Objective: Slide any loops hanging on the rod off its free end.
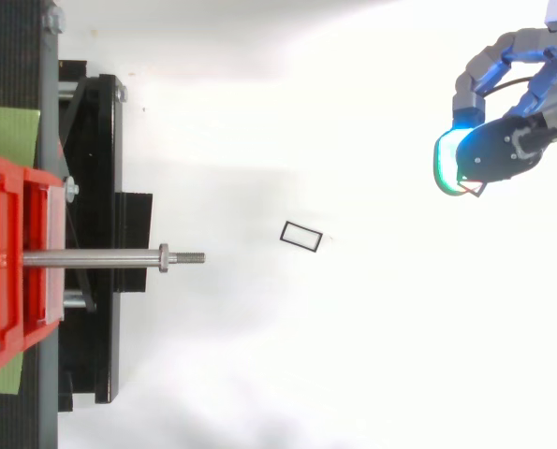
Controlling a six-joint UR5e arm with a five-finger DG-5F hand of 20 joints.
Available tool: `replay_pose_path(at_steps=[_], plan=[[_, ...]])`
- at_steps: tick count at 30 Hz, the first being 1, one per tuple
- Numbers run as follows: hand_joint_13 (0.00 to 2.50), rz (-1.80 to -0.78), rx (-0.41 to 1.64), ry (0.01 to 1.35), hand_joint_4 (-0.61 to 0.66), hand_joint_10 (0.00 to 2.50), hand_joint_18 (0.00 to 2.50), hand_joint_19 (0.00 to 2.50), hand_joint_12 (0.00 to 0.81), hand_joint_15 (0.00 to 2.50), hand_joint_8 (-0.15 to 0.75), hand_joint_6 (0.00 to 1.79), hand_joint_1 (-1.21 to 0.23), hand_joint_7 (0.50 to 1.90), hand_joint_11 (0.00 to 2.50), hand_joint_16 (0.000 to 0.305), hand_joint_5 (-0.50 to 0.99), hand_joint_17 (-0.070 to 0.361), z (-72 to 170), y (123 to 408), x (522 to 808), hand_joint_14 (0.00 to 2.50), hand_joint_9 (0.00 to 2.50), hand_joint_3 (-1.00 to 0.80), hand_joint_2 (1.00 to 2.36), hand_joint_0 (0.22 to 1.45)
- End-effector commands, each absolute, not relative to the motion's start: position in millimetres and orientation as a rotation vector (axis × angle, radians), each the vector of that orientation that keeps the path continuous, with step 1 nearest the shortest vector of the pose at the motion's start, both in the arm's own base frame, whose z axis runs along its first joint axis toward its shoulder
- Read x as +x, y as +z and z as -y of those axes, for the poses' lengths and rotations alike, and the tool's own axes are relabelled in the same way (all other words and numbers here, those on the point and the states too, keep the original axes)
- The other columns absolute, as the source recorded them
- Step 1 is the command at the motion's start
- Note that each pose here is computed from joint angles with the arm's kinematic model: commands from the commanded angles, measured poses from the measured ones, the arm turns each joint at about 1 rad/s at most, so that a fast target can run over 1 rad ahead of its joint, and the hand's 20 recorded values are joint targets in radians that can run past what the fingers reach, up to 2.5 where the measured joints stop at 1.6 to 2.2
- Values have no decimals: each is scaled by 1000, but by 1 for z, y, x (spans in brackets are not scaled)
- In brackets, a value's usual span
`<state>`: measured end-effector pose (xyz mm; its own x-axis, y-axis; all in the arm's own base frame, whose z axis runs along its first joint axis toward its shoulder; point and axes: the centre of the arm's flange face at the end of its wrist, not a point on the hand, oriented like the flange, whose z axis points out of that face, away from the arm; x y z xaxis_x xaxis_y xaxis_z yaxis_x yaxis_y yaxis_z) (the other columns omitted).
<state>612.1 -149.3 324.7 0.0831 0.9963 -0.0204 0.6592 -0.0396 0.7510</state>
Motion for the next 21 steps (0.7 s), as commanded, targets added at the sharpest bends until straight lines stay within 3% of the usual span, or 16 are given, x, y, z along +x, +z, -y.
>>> replay_pose_path(at_steps=[1, 5, 10, 21], plan=[[700, -1638, 1764, 721, 45, 10, 710, 491, 329, 202, 274, 876, -589, 969, 303, 44, -111, 99, 148, 325, 612, 8, 993, -342, 1011, 597], [711, -1639, 1763, 720, 47, 11, 733, 477, 343, 196, 289, 874, -615, 975, 311, 47, -109, 105, 147, 325, 613, 7, 1007, -261, 1014, 595], [702, -1639, 1763, 720, 98, 10, 759, 446, 371, 198, 301, 898, -756, 899, 313, 52, -145, 117, 147, 325, 613, 7, 935, -180, 1012, 607], [635, -1638, 1764, 720, 75, 11, 685, 438, 340, 195, 259, 902, -822, 859, 326, 46, -170, 103, 147, 324, 613, 8, 838, -318, 1011, 644]])
